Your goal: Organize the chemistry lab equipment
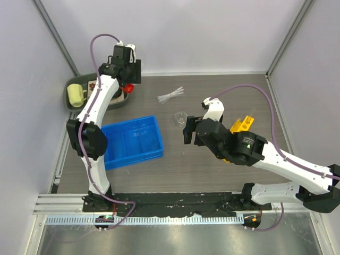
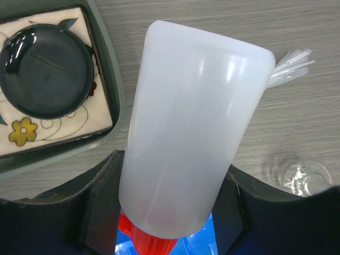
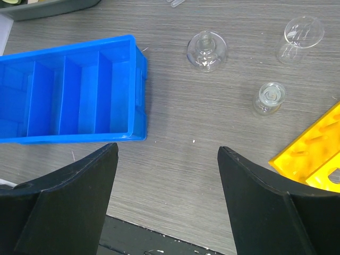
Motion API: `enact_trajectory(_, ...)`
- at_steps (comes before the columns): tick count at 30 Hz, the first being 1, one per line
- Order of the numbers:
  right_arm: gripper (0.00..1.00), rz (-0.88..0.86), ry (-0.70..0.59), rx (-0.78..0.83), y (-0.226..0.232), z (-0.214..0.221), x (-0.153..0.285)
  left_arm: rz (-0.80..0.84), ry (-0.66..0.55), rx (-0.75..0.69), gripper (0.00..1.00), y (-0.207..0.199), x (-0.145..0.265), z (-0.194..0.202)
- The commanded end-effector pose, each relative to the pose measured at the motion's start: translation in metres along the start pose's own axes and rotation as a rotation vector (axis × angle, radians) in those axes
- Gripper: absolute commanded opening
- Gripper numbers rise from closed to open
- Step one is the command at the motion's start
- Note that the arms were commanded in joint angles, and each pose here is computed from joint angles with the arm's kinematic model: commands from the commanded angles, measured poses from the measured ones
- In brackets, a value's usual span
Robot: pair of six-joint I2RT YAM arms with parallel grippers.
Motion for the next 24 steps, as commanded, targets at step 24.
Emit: enact_trajectory(24, 0.80, -0.043, -0.022, -0.028, 0.026, 0.032, 0.033, -0.291, 0.211, 0.293, 0.42, -0.054, 0.110, 0.186)
Point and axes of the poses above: each gripper's point midway between its finger pads, its own x axis back along the fingers, its own y axis along the line the jaws close on, z = x × y, the point moved 8 cm from there along x, back along the fingers, and after that the axes turned 7 degrees about x, right-handed, at the moved point
